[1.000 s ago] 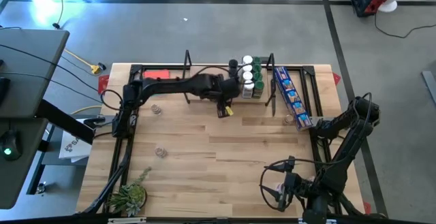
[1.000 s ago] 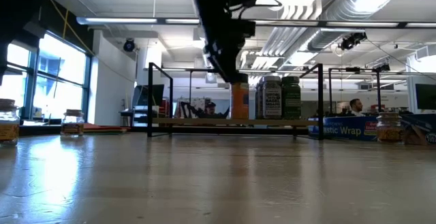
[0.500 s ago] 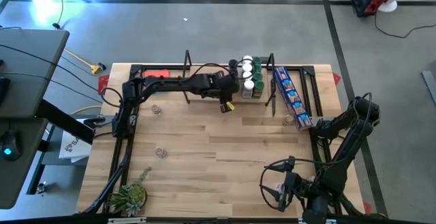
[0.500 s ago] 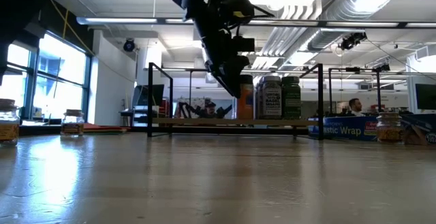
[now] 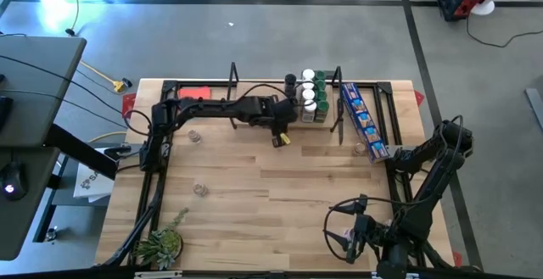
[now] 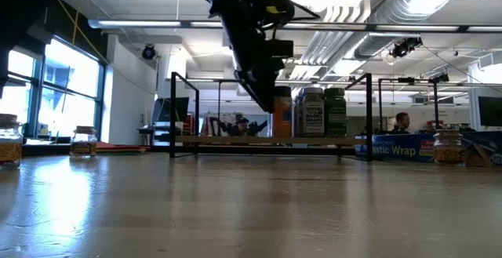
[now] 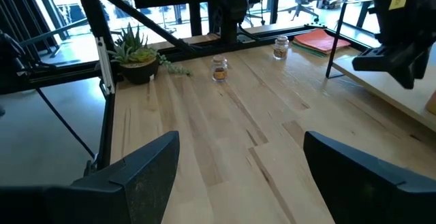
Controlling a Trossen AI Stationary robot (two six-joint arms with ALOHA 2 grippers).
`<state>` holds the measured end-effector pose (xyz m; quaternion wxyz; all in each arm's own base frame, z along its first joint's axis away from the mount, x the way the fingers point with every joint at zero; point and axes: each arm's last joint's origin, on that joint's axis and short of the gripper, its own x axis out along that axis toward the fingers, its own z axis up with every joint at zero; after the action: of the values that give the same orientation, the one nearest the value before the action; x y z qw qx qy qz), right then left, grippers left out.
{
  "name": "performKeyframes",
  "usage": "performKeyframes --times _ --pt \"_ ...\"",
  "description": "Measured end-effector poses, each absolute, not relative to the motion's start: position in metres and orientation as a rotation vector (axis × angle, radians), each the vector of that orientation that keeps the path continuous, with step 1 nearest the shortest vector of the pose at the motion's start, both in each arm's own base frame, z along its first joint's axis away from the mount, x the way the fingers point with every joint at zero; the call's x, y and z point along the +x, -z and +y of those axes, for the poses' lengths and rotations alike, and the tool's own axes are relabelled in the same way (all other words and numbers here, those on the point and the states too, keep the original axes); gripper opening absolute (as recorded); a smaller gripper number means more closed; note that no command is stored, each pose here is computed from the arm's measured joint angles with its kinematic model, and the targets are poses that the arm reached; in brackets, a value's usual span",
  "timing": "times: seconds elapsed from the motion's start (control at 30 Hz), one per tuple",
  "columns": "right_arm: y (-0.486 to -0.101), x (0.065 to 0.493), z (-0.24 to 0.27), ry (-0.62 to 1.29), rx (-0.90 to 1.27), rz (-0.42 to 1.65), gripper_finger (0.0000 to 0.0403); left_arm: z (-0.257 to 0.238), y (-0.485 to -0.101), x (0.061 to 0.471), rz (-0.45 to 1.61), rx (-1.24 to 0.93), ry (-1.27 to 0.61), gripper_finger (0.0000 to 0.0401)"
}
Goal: Shelf spices
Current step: Put the left black seasoning bottle on the shelf aligned with the other black seasoning bottles
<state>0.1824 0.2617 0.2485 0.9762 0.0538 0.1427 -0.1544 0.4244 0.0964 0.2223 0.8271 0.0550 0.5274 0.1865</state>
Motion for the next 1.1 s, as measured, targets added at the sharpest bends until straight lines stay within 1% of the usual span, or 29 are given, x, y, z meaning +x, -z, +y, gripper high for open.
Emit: performKeyframes --times 0.07,0.13,0.27,0.37,0.57,1.1 --pt "-0.248 0.182 0.262 0.311 0.108 0.288 0.0309 0.092 -0.222 0.428 1.097 0.097 -0.351 0.0136" --pt "-0.248 0.182 0.262 0.311 0.108 0.288 0.0309 0.089 -0.222 0.433 1.052 0.102 -0.349 0.0135" --pt "-0.248 0.182 0.262 0.311 0.109 0.288 0.0309 0.094 -0.223 0.441 0.967 0.106 -0.38 0.0135" --pt "-0.248 0.182 0.262 0.312 0.116 0.287 0.0309 0.101 -0.221 0.444 0.936 0.122 -0.439 0.0135" --pt "-0.248 0.182 0.262 0.312 0.111 0.287 0.0309 0.112 -0.219 0.442 0.952 0.141 -0.476 0.0135" --pt "-0.248 0.182 0.262 0.311 0.108 0.288 0.0309 0.113 -0.221 0.446 0.917 0.188 -0.45 0.0135"
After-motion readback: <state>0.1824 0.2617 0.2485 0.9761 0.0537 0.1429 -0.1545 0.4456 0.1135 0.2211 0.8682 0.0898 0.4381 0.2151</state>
